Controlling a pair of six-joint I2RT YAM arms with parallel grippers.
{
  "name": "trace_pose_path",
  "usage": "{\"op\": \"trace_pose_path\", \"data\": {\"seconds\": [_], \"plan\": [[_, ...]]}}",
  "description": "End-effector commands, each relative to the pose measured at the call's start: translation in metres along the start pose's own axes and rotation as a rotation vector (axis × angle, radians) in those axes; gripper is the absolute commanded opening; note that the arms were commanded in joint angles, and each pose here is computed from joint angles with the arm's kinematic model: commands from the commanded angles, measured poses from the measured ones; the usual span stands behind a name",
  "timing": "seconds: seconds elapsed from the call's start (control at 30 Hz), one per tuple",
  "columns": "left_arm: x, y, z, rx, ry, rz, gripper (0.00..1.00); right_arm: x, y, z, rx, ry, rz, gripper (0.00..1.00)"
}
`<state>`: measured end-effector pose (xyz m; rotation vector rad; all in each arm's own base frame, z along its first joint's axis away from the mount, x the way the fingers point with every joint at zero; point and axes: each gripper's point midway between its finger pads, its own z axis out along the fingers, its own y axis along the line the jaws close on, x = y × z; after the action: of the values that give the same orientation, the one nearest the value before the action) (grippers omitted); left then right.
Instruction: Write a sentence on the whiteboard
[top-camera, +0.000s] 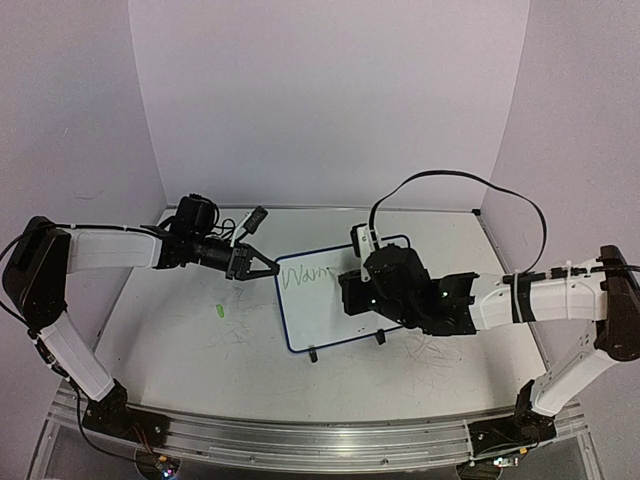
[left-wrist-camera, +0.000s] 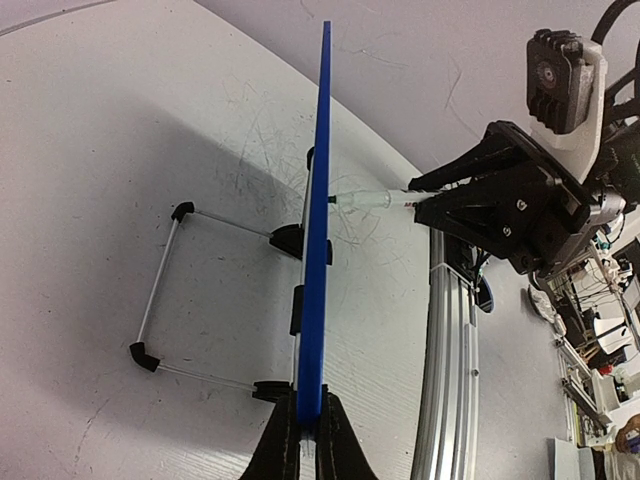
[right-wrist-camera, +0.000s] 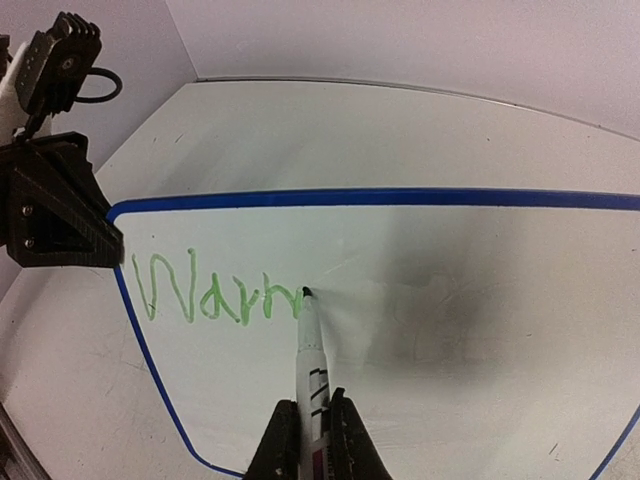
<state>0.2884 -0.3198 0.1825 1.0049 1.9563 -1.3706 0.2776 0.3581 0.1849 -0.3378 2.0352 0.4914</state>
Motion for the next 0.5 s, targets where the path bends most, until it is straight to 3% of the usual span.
{"op": "trace_pose_path", "data": {"seconds": [0.0,0.47], "plan": [[-0.005,-0.014,0.003,0.038,0.009,0.030,0.00,0.009,-0.016,-0.001,0.049,0.024,0.013,0.00],[-0.005,-0.014,0.003,0.037,0.009,0.028,0.00,0.016,-0.012,-0.001,0.036,0.037,0.017,0.00]]}}
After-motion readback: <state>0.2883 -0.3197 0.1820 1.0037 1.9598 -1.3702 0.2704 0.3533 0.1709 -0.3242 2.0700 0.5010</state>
